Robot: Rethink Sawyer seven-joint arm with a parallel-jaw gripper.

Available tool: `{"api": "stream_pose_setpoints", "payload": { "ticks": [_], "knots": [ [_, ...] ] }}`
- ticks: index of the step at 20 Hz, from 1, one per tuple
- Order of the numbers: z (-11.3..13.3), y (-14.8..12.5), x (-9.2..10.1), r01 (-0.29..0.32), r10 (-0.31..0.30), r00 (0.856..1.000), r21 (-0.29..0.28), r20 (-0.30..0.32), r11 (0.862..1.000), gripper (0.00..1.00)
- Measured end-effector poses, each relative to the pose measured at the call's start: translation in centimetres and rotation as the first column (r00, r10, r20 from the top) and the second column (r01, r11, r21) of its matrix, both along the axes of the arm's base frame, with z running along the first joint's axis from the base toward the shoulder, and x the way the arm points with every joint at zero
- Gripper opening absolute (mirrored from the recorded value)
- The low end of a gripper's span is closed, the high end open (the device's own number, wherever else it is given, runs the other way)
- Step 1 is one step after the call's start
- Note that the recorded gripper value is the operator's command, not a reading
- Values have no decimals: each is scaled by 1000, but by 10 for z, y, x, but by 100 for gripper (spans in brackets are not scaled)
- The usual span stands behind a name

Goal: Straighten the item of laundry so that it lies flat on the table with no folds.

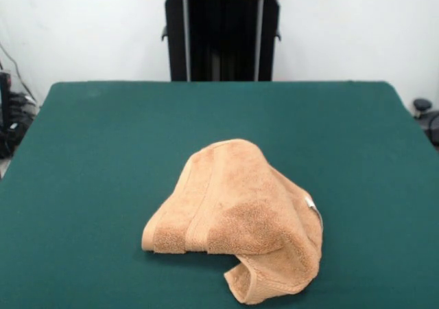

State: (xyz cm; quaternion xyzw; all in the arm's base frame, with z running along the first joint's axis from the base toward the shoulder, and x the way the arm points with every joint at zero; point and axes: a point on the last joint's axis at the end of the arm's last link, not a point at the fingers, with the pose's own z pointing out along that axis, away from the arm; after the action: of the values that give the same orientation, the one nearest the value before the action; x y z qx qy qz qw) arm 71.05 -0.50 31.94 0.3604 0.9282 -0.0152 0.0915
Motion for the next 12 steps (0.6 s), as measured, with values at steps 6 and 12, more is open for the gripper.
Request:
{"api": "stream_pose_setpoints", "payload": {
  "ticks": [6,12],
  "knots": [
    [8,-28,6,-64,64,998,26,-9,998,100],
    [13,-66,7,-181,181,983,1,-7,983,100]
  ]
}}
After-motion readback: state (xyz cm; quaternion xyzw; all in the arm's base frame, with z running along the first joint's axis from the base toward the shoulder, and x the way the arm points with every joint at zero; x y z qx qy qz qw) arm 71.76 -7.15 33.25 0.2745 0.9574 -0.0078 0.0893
